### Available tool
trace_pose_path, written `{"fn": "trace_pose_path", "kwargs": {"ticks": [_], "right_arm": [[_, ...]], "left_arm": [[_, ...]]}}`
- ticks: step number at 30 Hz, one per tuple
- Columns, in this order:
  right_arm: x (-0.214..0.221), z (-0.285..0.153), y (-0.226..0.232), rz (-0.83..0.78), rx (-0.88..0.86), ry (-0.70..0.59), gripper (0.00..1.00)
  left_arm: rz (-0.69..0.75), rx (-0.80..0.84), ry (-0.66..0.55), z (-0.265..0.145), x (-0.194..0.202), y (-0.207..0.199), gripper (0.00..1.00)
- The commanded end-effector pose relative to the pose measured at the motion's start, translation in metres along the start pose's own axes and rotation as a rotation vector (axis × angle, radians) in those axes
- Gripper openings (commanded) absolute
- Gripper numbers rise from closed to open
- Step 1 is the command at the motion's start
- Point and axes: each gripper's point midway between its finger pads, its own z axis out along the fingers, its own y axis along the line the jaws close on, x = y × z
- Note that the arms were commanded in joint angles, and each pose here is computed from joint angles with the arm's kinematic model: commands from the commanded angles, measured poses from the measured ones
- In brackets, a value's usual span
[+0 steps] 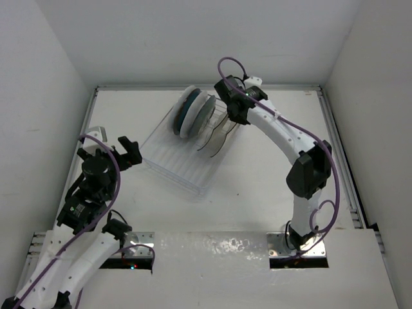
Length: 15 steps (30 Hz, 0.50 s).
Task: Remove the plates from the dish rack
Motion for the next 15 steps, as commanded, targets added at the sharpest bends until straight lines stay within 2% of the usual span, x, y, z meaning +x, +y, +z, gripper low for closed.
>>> {"fn": "trace_pose_path", "kwargs": {"ticks": [1,7,15], "right_arm": [[-0.063,-0.045,0.002,0.092,-0.057,-0.149,0.00],[-0.096,-0.081,-0.012,0.089,-0.071,-0.211,0.00],[-0.126,-0.119,-0.067,0.091,-0.058,-0.289,0.00]], "left_arm": [[-0.011,0.011,-0.039,0.001,-0.009,-0.003,1.00],[-0.009,-0.004,-0.038,0.002,-0.008,0.000,1.00],[-0.012,-0.008,-0.039,0.003,-0.008,0.000,1.00]]}}
